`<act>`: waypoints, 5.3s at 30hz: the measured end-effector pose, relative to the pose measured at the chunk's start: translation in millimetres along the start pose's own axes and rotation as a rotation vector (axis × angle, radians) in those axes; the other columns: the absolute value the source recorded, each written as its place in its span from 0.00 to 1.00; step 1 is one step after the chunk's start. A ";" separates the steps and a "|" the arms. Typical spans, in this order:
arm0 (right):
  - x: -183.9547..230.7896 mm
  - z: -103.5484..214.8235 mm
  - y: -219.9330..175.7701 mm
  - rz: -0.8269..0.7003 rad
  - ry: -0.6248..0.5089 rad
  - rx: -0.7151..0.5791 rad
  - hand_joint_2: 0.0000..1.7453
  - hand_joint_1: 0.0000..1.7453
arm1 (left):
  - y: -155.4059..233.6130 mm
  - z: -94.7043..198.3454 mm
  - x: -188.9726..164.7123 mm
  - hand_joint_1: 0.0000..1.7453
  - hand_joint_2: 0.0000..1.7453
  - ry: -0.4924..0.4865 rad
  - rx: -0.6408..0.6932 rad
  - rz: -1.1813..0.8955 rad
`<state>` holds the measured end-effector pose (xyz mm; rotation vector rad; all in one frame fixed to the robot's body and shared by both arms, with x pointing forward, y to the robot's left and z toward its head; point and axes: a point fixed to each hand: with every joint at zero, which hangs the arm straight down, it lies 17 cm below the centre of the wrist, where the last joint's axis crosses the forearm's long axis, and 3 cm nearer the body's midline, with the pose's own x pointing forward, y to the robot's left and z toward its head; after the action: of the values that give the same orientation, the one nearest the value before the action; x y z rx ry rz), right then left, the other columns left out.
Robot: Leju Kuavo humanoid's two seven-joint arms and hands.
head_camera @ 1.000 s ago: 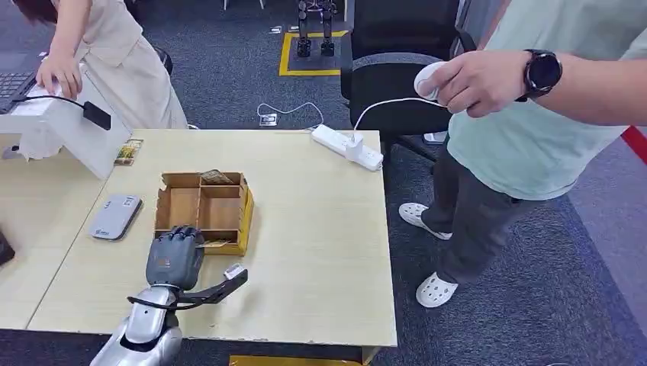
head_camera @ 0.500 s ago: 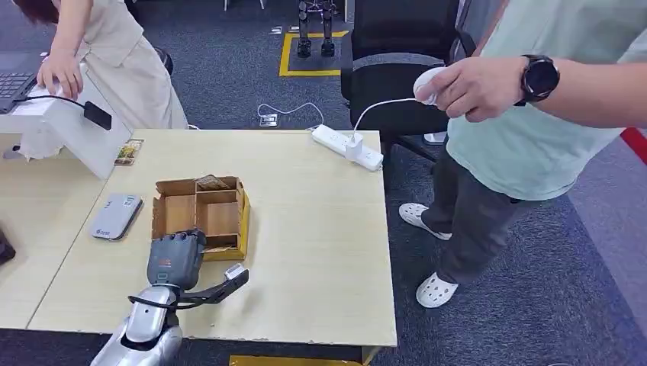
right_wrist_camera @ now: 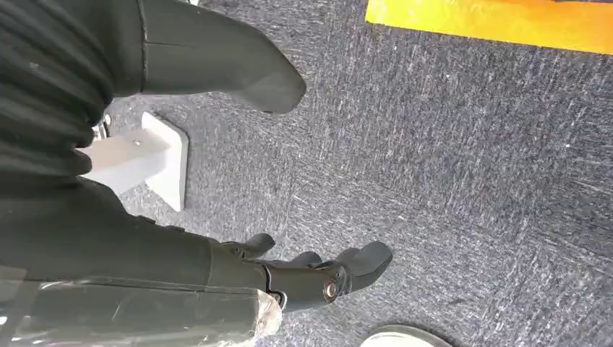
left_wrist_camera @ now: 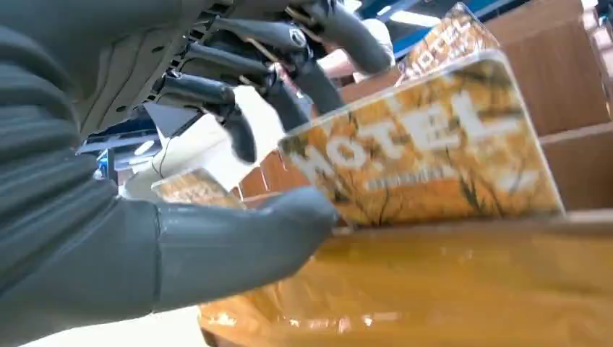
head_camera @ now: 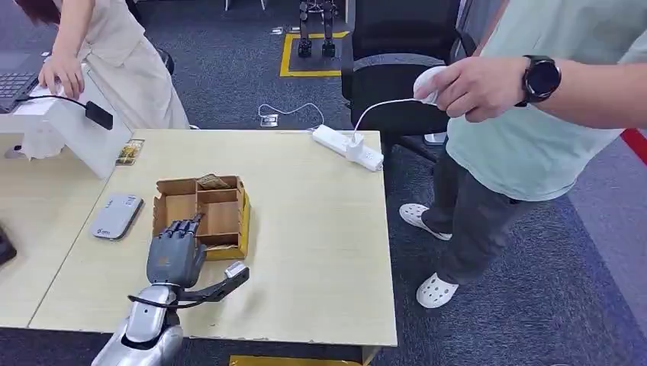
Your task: Pass the card to the sensor for recognition and then transmit it.
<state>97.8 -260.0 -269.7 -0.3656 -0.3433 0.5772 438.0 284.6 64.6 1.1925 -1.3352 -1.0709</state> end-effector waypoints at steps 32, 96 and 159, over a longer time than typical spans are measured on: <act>0.1 0.0 0.0 -0.001 -0.001 0.000 1.00 0.00 | 5.8 -4.6 -4.5 0.00 1.00 0.002 0.015 -0.005; -0.9 0.2 0.4 -0.003 -0.004 0.003 1.00 0.00 | 5.0 19.0 -53.3 0.00 1.00 -0.065 -0.082 -0.109; -0.5 -0.3 -0.8 0.002 -0.007 0.000 1.00 0.00 | 0.4 46.7 -64.3 0.87 1.00 -0.171 -0.244 -0.090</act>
<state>97.9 -260.9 -269.7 -0.3636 -0.3500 0.5806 391.8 348.2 52.7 1.0043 -1.2461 -1.3843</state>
